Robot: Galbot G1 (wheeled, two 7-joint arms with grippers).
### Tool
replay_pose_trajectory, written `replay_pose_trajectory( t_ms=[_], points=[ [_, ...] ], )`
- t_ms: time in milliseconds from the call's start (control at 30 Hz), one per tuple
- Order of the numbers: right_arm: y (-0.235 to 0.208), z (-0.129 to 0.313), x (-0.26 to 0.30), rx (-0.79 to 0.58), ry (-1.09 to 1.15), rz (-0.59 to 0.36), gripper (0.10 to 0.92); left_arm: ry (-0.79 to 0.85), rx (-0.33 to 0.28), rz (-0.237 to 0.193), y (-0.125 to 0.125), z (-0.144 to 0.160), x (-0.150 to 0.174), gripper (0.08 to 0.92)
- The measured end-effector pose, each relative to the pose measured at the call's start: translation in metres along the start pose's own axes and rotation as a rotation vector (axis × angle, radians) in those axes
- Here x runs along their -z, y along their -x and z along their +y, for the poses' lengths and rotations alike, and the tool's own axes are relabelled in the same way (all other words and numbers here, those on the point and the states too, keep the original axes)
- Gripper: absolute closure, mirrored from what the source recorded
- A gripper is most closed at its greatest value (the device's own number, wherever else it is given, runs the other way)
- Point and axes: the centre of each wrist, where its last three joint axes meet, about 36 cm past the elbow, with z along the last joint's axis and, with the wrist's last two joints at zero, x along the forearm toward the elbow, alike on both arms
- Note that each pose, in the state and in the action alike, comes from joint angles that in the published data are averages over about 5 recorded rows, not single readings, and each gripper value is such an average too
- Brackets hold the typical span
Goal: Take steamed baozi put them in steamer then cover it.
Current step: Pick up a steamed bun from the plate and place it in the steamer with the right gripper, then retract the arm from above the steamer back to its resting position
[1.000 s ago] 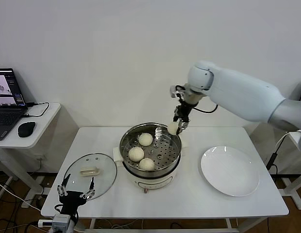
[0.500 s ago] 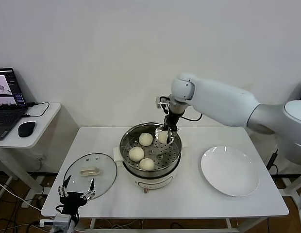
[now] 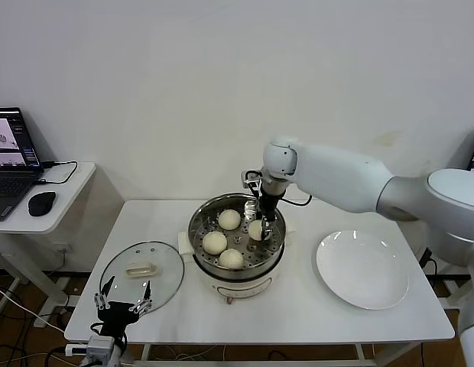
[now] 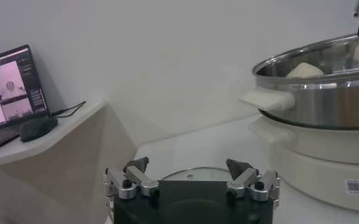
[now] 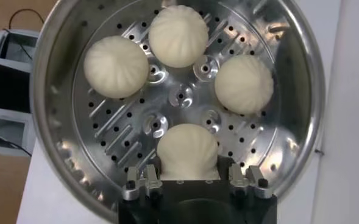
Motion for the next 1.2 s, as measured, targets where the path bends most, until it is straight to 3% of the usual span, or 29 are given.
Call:
replay_pose_trajectory(
  t_ms=[300, 600, 900, 1200],
  points=[
    [-0.008, 0.001, -0.004, -0.024, 0.010, -0.001, 0.223, -0.005, -0.003, -0.003, -0.001, -0.002, 0.001, 0.177],
    [-0.062, 0.011, -0.028, -0.135, 0.027, -0.094, 0.199, -0.018, -0.018, -0.017, -0.003, -0.006, 0.007, 0.177],
    [-0.101, 0.048, -0.084, -0.480, 0.138, -0.355, 0.200, -0.061, -0.004, -0.043, -0.003, -0.010, 0.010, 0.177],
    [-0.099, 0.115, -0.149, -0.867, 0.428, -0.637, 0.200, -0.085, 0.009, -0.065, -0.007, -0.007, 0.011, 0.177]
  ],
)
